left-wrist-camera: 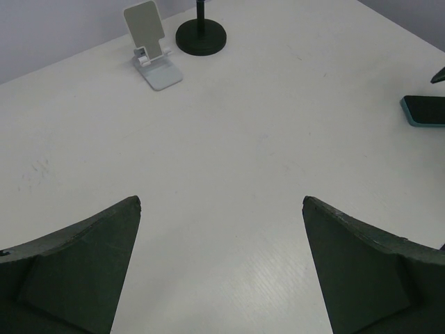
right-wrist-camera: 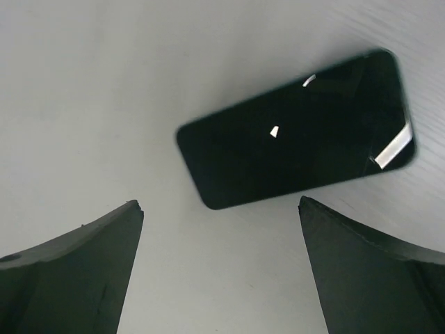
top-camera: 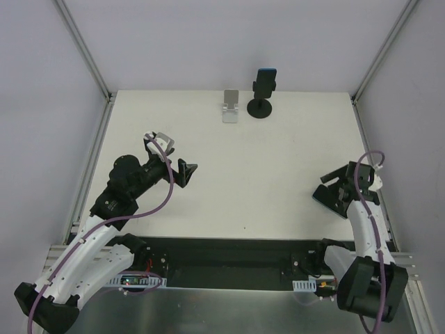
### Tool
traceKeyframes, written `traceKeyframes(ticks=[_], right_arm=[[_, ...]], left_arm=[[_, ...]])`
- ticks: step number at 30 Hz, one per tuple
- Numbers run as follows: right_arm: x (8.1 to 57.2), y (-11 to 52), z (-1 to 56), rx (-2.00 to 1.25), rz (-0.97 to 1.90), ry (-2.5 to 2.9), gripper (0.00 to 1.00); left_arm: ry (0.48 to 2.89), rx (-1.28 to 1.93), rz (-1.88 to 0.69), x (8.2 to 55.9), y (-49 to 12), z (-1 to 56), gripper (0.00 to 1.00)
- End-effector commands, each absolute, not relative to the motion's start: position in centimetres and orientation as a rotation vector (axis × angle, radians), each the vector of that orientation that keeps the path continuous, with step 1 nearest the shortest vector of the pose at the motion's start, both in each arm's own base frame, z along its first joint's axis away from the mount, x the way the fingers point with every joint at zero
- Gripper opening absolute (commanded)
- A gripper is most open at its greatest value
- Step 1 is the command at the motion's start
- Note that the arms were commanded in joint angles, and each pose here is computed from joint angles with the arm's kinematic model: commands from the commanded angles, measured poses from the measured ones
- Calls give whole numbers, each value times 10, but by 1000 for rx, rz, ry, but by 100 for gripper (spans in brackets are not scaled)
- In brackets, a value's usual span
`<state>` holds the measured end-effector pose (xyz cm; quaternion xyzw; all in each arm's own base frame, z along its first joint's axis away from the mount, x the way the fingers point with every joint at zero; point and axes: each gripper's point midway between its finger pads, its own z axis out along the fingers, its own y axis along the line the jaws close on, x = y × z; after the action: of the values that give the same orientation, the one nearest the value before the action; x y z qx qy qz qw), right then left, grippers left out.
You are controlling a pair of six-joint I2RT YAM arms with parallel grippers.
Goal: Place the phone on the phone stand
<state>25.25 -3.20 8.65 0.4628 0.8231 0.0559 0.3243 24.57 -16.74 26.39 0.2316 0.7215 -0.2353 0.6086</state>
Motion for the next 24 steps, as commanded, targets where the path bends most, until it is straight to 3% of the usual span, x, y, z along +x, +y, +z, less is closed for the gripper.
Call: traceKeyframes(ticks=[1,11,24], right_arm=[[226,-59,76,1454,71,2012,96],[206,-133,52,1635,-9,1828,96],[230,-80,26,1464,252,2029,96]], left_arm=[[1605,513,-550,246,-166,286,99],[1604,523,-560,245,-168,286,99],[1600,527,-560,244,-168,287,99]])
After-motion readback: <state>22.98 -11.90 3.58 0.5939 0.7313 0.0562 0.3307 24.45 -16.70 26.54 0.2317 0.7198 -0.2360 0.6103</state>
